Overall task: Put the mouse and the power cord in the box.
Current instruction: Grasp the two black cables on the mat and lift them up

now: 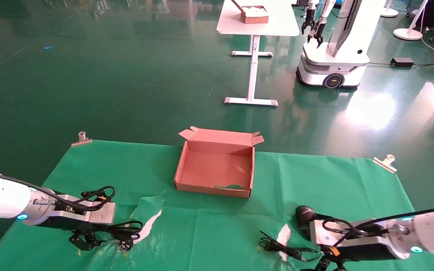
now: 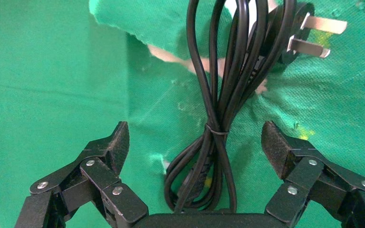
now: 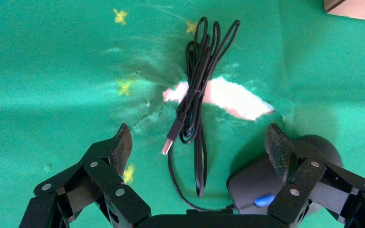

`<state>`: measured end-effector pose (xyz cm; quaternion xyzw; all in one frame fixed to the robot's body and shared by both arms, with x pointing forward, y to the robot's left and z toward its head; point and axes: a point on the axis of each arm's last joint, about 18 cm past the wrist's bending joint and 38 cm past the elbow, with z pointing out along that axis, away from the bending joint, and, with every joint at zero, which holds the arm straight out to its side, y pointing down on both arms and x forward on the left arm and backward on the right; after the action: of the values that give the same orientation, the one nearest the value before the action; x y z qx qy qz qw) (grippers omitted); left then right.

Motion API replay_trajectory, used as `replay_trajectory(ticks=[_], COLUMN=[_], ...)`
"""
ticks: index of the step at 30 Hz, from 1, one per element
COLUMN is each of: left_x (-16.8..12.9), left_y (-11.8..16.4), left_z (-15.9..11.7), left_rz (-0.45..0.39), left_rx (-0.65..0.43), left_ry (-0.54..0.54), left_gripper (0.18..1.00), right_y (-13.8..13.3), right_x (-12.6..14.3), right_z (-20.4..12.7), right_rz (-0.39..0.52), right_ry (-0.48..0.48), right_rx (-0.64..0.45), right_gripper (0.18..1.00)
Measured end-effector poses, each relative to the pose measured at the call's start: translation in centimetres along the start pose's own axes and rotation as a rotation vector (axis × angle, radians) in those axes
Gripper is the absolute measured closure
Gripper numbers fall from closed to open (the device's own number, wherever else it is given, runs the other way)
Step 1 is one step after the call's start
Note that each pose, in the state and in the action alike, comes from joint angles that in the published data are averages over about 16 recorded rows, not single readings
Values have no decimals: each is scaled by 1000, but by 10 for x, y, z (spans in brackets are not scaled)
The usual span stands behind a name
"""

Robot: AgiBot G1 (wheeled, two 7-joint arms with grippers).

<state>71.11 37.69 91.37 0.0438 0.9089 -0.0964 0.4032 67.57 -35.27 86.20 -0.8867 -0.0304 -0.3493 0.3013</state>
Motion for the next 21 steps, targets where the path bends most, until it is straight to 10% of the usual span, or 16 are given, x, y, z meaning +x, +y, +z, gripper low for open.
replay_trajectory(ticks=[21], left_x=[-3], left_y=[8], left_z=[3], left_rz=[-14], left_rx=[-25], left_ry=[-22], left_gripper=[208], right_y=[10], right_x=[0], right_z=[9], right_rz=[14], right_ry=[20], right_rx=[-17], right_gripper=[206])
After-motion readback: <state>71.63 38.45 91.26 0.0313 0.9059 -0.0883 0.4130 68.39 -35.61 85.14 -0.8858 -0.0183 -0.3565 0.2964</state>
